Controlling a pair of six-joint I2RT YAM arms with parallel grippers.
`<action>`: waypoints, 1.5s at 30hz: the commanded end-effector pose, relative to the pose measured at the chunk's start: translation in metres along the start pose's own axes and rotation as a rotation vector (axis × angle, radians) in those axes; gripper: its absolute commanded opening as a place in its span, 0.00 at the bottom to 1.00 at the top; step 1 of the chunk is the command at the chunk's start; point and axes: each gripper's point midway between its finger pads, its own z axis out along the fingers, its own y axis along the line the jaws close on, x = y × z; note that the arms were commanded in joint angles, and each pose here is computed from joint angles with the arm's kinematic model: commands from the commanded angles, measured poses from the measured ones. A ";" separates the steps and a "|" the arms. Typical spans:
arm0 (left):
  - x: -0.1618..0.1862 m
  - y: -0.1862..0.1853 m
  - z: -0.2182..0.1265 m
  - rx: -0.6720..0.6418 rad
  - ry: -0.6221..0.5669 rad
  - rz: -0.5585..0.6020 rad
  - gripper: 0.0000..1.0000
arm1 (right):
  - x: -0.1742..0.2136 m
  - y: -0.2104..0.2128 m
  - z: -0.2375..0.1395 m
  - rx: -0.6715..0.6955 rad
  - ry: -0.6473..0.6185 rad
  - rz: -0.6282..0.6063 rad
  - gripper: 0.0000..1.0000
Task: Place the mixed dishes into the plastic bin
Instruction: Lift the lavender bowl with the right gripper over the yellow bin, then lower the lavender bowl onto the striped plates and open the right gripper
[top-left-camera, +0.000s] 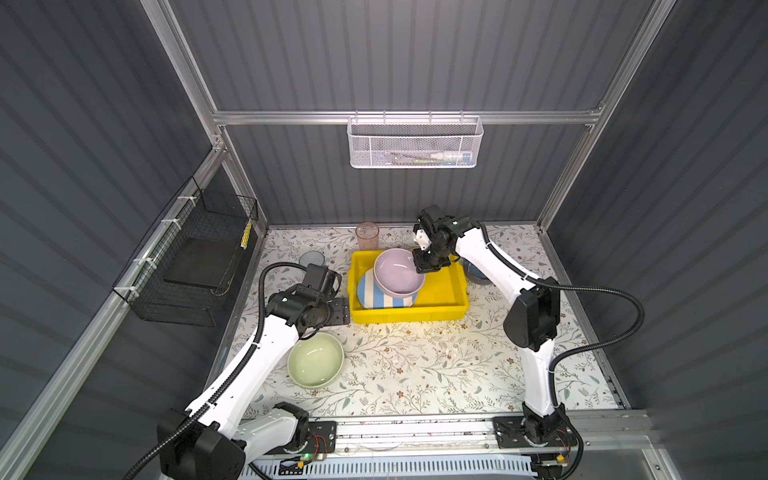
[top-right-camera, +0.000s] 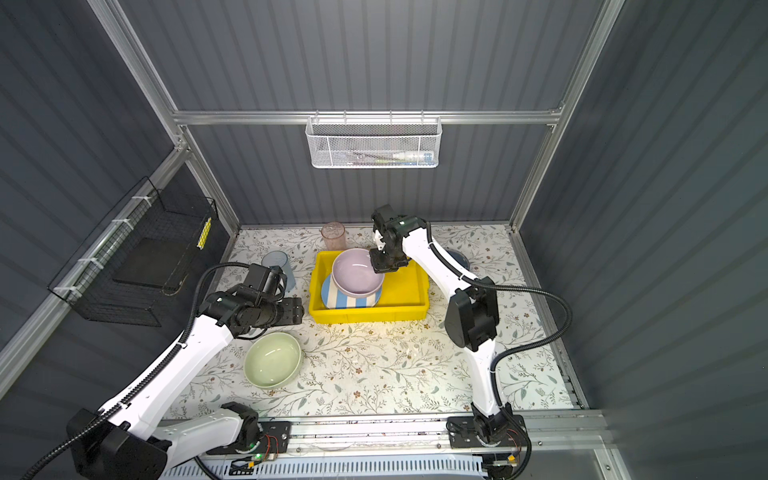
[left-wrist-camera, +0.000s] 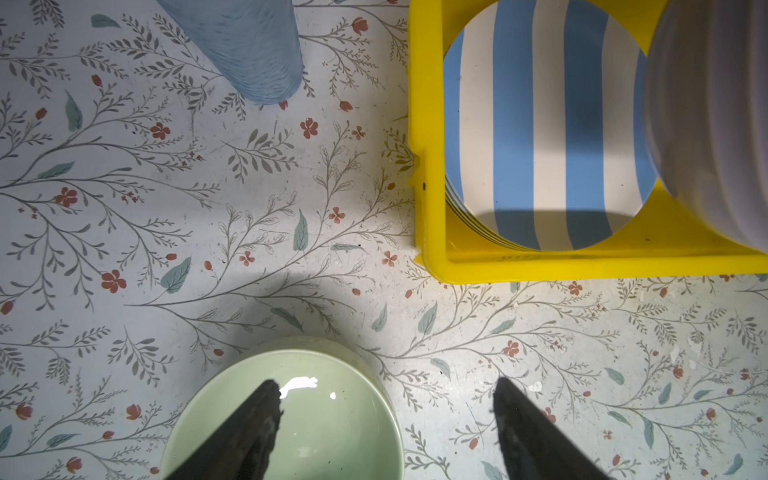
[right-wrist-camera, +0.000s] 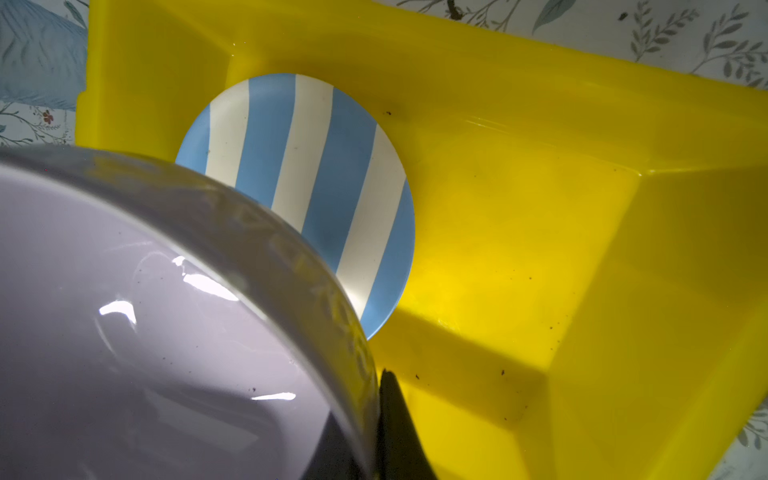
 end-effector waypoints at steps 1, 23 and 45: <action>0.000 -0.005 -0.006 0.041 -0.022 -0.006 0.82 | -0.018 0.019 -0.015 -0.037 -0.058 0.003 0.00; 0.009 -0.001 -0.001 0.036 -0.017 -0.022 0.85 | -0.027 0.023 0.043 -0.001 -0.013 0.042 0.00; 0.004 0.002 -0.005 0.010 -0.022 0.004 0.87 | -0.025 0.019 0.058 0.014 -0.001 0.050 0.19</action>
